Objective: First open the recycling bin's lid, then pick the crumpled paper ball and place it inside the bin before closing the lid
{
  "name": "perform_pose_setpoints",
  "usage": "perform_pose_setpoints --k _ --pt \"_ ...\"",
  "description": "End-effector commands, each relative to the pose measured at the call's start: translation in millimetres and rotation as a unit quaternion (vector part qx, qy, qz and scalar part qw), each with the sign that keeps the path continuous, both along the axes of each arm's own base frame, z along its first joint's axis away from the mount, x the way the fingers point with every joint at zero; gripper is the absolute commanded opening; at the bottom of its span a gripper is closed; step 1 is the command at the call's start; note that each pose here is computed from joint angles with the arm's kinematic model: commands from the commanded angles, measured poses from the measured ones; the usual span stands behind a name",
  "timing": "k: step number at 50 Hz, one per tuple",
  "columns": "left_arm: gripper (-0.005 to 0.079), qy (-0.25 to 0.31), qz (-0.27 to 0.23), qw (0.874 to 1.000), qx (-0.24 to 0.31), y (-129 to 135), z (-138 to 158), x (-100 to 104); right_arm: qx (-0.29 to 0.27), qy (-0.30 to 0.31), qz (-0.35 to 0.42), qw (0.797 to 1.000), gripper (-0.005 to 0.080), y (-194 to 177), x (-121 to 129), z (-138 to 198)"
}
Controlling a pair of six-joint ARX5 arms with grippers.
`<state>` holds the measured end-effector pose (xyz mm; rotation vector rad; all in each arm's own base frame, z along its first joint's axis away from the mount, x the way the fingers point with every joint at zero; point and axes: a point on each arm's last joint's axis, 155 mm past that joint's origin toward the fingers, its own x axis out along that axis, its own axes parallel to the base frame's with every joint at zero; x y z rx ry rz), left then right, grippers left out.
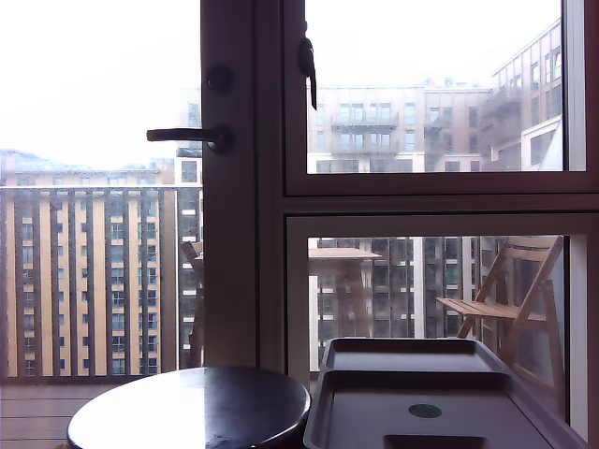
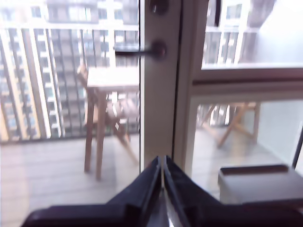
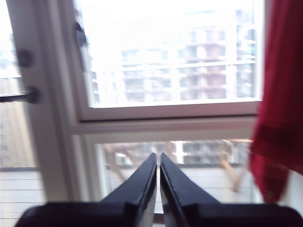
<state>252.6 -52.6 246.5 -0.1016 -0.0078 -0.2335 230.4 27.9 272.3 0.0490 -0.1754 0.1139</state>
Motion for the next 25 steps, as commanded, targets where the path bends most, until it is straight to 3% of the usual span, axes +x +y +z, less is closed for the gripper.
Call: perform_pose_setpoints --k 1,10,25 --pt "-0.0024 0.008 -0.004 1.0 -0.001 -2 -9 -1 0.009 0.007 0.017 1.0 -0.0013 6 0 -8" --pt "-0.0024 0.008 -0.004 1.0 -0.001 -1 -10 -7 0.004 0.032 0.015 0.999 -0.0013 6 1 -21" --pt "-0.0024 0.082 -0.004 0.997 0.01 0 -47 -10 -0.016 0.162 0.014 0.987 -0.0013 6 0 -87"
